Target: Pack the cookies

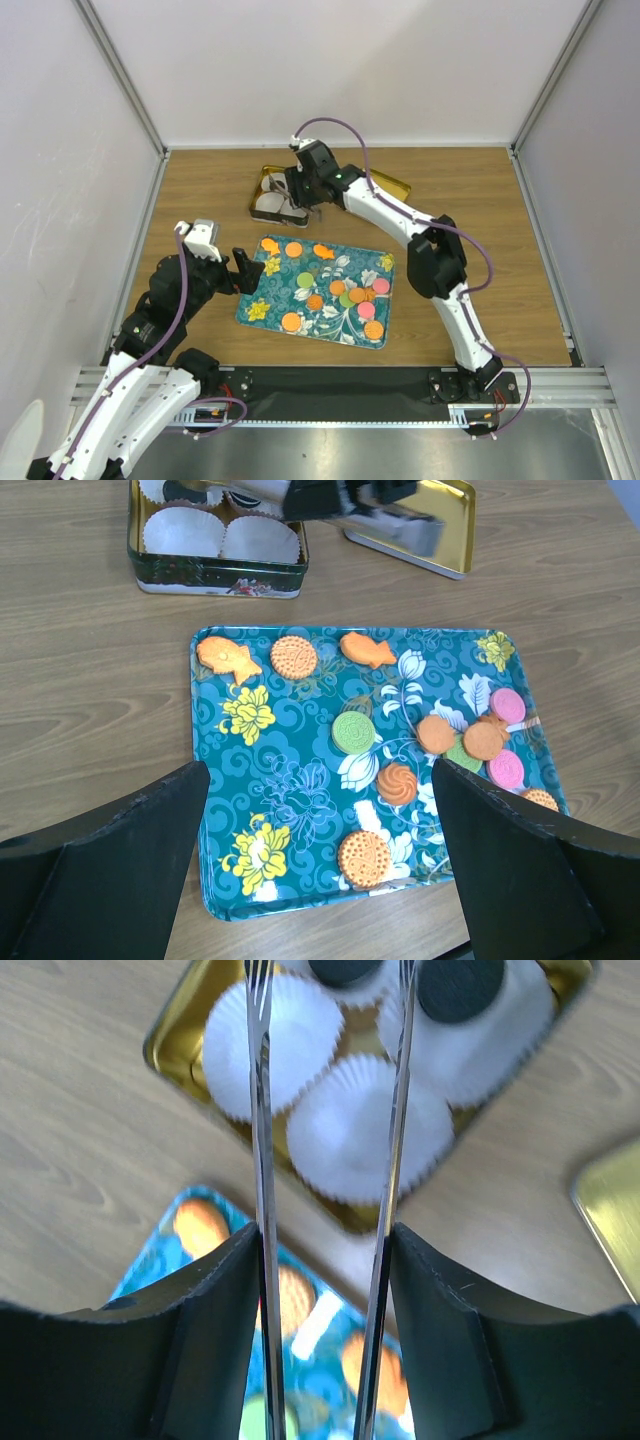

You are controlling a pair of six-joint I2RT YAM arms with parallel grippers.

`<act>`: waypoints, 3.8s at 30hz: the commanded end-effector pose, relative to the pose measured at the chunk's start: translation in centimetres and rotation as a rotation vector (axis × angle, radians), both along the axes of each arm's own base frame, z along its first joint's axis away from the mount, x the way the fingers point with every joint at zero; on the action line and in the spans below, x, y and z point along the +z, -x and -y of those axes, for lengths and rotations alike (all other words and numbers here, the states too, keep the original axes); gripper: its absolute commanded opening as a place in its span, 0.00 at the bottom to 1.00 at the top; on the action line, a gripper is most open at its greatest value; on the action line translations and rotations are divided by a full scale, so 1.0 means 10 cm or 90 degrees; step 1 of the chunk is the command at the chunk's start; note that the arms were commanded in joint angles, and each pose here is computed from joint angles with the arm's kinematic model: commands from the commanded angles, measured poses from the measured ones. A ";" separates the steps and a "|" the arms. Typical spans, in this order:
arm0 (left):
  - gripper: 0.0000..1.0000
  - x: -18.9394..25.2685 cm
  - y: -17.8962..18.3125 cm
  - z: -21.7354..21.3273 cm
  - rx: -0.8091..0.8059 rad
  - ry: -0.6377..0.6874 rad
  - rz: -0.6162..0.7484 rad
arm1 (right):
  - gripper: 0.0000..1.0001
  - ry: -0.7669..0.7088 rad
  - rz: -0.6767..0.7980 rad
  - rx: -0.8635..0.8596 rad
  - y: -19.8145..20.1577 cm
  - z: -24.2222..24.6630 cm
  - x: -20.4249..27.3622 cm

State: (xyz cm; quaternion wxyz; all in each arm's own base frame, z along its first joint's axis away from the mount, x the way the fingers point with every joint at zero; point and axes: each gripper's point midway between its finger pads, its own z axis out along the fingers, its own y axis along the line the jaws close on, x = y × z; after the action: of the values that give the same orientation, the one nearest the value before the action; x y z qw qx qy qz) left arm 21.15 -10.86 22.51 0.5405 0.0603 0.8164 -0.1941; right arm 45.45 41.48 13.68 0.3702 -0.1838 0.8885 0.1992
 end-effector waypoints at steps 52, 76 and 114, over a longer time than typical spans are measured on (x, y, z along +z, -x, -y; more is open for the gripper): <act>1.00 0.06 -0.02 0.02 -0.007 0.004 0.019 | 0.57 0.173 -0.099 0.132 2.67 0.76 -0.18; 1.00 0.07 -0.02 0.01 -0.003 0.004 0.022 | 0.33 0.146 -0.061 0.121 2.49 0.77 0.19; 1.00 0.11 0.00 0.00 -0.002 0.008 0.031 | 0.38 -0.031 0.031 0.015 0.31 -0.35 0.22</act>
State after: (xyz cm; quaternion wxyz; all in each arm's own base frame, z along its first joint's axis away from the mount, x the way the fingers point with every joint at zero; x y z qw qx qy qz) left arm 20.90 -10.75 23.04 0.5497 0.0597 0.8094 -0.1979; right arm 41.76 44.28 12.89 0.3675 -0.1980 0.8870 0.1973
